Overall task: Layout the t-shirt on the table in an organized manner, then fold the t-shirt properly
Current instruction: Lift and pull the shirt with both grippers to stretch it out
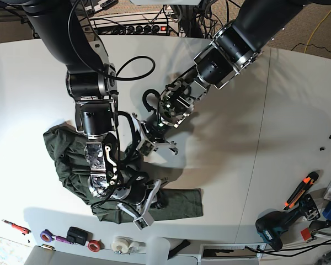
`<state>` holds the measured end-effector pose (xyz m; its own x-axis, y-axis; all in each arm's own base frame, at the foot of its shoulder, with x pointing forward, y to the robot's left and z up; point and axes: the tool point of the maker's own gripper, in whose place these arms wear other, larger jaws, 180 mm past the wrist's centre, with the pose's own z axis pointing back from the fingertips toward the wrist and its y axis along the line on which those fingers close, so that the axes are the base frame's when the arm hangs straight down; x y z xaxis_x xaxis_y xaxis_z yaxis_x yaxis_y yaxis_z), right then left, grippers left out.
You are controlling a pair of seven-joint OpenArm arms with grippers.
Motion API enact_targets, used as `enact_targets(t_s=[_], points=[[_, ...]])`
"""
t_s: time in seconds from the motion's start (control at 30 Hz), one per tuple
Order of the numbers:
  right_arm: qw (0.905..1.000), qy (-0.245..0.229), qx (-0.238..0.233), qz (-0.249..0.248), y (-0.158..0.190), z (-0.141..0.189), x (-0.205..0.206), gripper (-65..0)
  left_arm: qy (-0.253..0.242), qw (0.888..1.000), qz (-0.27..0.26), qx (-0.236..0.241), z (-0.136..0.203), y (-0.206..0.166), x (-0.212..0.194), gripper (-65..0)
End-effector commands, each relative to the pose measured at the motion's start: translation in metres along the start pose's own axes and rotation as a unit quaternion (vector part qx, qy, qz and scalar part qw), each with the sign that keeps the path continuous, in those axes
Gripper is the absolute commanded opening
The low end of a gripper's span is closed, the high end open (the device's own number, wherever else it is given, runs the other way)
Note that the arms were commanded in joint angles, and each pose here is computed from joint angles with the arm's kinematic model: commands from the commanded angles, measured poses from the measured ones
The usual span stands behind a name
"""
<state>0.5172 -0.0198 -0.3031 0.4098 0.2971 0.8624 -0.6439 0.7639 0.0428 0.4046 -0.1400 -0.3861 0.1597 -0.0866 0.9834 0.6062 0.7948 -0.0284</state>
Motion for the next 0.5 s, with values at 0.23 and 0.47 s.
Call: enact_targets(t_s=[0.23, 0.47], points=[[0.9437, -0.029, -0.329, -0.005, -0.167, 0.09, 0.06, -65.0, 0.009, 0.999, 0.029, 0.045, 0.017, 0.073, -0.007, -65.0], [0.9235, -0.041, -0.381, 0.009, -0.213, 0.142, 0.082, -65.0, 0.004, 0.998, 0.032, 0.057, 0.043, 0.138, 0.003, -65.0]])
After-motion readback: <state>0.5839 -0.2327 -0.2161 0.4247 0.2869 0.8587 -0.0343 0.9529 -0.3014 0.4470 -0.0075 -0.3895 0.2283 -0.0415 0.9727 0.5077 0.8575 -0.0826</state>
